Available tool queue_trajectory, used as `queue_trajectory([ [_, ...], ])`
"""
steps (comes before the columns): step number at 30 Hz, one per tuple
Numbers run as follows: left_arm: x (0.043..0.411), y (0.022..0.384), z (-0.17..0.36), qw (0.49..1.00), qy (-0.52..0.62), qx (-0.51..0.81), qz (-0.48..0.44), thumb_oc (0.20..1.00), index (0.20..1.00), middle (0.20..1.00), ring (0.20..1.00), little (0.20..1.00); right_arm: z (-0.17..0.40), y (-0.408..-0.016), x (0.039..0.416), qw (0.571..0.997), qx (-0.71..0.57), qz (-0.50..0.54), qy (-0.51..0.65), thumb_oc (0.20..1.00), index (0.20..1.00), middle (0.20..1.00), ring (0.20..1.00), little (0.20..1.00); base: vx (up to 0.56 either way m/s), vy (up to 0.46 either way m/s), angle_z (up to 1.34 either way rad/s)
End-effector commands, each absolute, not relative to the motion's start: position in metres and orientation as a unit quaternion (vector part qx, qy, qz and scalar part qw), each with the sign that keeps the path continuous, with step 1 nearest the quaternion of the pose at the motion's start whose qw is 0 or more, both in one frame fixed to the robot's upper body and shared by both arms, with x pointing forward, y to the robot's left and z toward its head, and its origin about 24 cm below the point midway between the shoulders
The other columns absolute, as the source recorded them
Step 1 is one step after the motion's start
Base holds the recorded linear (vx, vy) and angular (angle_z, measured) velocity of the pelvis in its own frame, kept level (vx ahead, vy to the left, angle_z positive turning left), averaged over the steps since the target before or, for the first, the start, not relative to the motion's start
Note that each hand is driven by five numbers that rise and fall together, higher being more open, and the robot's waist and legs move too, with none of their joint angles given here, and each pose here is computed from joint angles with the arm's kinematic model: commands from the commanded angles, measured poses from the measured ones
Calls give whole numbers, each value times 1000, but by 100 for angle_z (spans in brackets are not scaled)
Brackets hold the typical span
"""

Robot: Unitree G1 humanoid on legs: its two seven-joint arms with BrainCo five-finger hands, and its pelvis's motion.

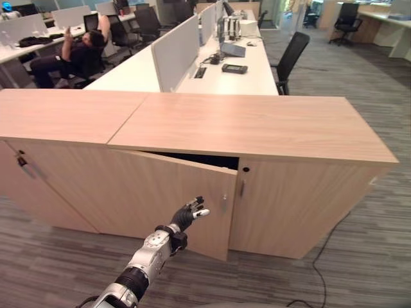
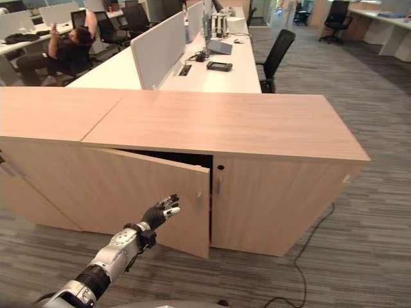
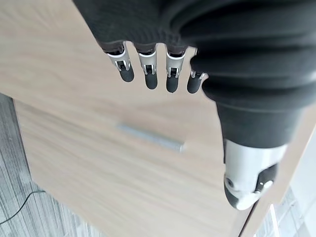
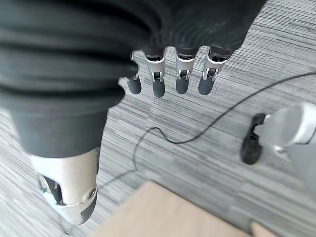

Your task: Put the empty folder in the office cabinet

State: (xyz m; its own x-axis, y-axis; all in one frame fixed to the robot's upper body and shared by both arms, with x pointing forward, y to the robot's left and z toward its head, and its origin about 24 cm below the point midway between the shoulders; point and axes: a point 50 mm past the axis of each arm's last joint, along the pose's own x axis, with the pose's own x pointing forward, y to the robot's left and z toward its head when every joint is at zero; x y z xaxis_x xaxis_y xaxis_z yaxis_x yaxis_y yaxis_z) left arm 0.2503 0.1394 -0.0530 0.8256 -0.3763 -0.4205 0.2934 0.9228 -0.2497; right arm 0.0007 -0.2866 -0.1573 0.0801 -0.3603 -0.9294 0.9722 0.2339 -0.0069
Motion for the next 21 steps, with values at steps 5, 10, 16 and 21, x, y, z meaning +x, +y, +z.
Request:
queue_trajectory([
  [5, 258, 163, -36, 974, 179, -51, -133, 1000, 1000, 1000, 1000, 1000, -161, -277, 11, 655, 344, -496, 455, 1000, 1000, 1000, 1000, 1000, 16, -35, -63],
  [10, 243, 174, -51, 976, 196, -45, -85, 1000, 1000, 1000, 1000, 1000, -165, -264, 20, 669, 351, -466, 461, 1000, 1000, 1000, 1000, 1000, 5, 145, -70],
  [16, 242, 185, -53, 978, 199, -30, -58, 1000, 1000, 1000, 1000, 1000, -166, -259, 21, 671, 348, -454, 472, 1000, 1000, 1000, 1000, 1000, -4, 107, -11],
  [21, 260, 208, -50, 977, 210, 22, -13, 1000, 1000, 1000, 1000, 1000, -166, -260, 12, 667, 337, -452, 488, 1000, 1000, 1000, 1000, 1000, 22, 74, -17],
])
